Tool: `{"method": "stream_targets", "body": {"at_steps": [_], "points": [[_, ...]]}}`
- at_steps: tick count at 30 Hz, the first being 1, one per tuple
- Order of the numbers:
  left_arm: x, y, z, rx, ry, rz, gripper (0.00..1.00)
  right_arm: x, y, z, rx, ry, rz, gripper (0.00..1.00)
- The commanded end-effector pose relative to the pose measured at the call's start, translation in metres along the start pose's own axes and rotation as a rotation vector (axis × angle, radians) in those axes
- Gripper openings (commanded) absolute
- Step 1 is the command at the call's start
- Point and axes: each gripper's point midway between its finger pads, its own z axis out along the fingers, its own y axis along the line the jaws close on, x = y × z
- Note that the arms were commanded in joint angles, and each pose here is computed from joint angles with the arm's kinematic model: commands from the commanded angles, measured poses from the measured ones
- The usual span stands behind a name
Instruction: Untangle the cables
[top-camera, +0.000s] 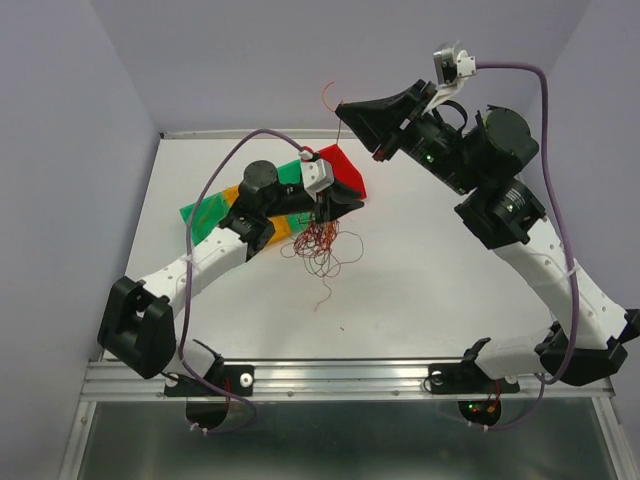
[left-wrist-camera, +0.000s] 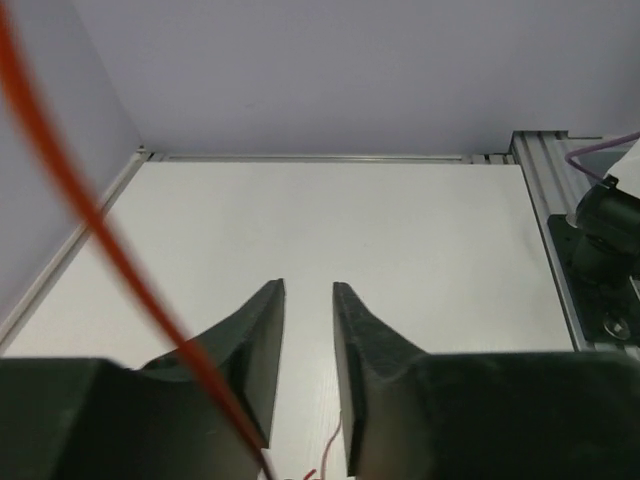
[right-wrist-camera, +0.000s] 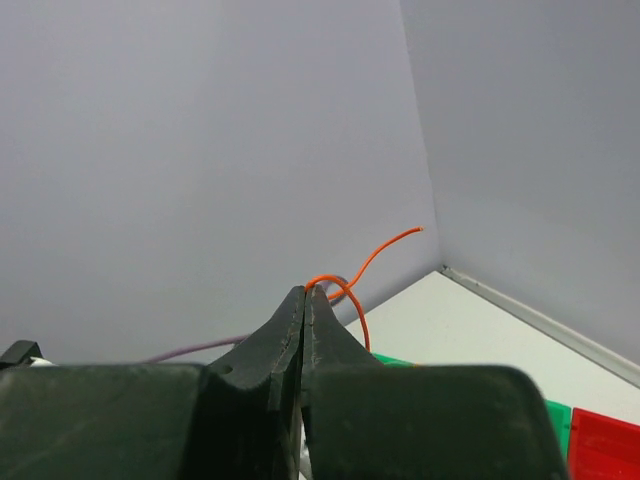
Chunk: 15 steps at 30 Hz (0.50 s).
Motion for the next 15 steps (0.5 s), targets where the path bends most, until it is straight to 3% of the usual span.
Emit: {"method": "stream_targets", "body": {"at_steps": [1, 6, 13, 15], "points": [[0.017, 0.011, 0.001, -0.054, 0.007, 0.002, 0.32, -0.094, 0.024, -0.008, -0.033, -0.269, -0.049, 0.01], [0.073, 0.008, -0.01, -0.095, 0.122, -0.062, 0.33, -0.155, 0.031, -0.015, -0.006, -0.451, -0.104, 0.01], [0.149, -0.007, -0.01, -0.057, 0.265, -0.263, 0.33, -0.272, 0.041, -0.066, 0.099, -0.803, -0.154, 0.01], [0.155, -0.004, -0.007, -0.061, 0.285, -0.276, 0.29, -0.262, 0.037, -0.06, 0.106, -0.777, -0.148, 0.01]]}}
